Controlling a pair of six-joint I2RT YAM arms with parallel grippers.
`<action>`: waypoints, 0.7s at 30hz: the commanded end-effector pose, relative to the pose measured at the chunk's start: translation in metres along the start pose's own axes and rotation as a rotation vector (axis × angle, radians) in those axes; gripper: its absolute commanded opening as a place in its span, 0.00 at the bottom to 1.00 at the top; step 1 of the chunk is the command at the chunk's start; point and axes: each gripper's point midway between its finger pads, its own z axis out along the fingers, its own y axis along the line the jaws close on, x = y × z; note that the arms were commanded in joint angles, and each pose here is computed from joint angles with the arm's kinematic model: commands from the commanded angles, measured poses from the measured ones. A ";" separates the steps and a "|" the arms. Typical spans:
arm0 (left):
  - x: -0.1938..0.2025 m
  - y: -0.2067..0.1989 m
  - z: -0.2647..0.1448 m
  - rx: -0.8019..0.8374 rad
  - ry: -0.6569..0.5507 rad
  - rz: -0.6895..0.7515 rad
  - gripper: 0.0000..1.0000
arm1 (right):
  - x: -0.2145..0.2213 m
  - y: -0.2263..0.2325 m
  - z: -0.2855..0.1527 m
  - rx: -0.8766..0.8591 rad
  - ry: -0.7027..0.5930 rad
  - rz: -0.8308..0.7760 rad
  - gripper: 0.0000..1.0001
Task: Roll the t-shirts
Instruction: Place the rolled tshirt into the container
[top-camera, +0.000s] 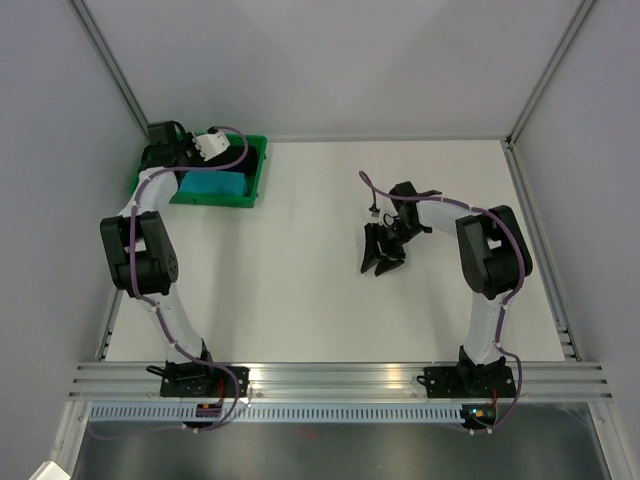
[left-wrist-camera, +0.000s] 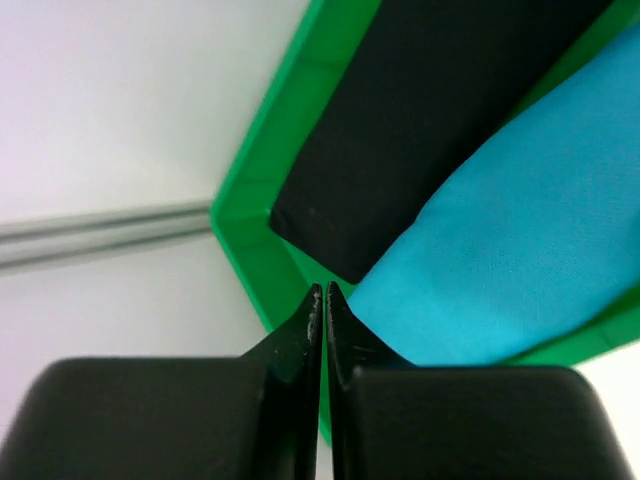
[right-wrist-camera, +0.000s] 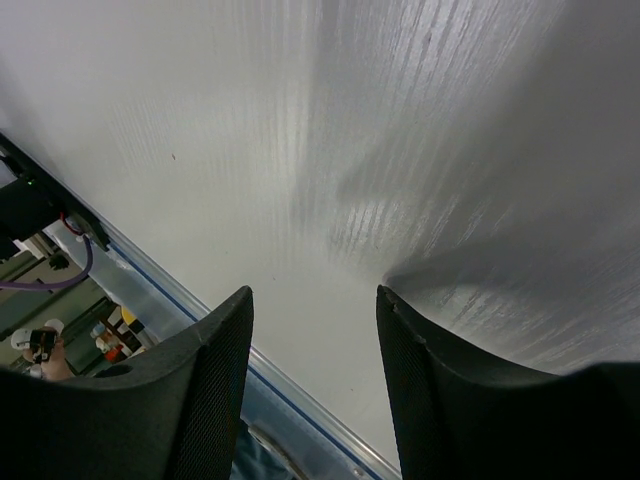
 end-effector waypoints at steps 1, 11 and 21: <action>0.041 -0.003 0.017 -0.049 0.154 -0.201 0.03 | -0.002 0.005 0.002 -0.024 -0.005 -0.016 0.58; 0.108 -0.018 0.041 -0.127 0.366 -0.443 0.02 | 0.001 0.002 0.007 -0.030 0.003 -0.006 0.58; 0.124 -0.028 0.042 -0.187 0.441 -0.582 0.02 | -0.008 0.009 -0.002 -0.022 -0.012 -0.017 0.58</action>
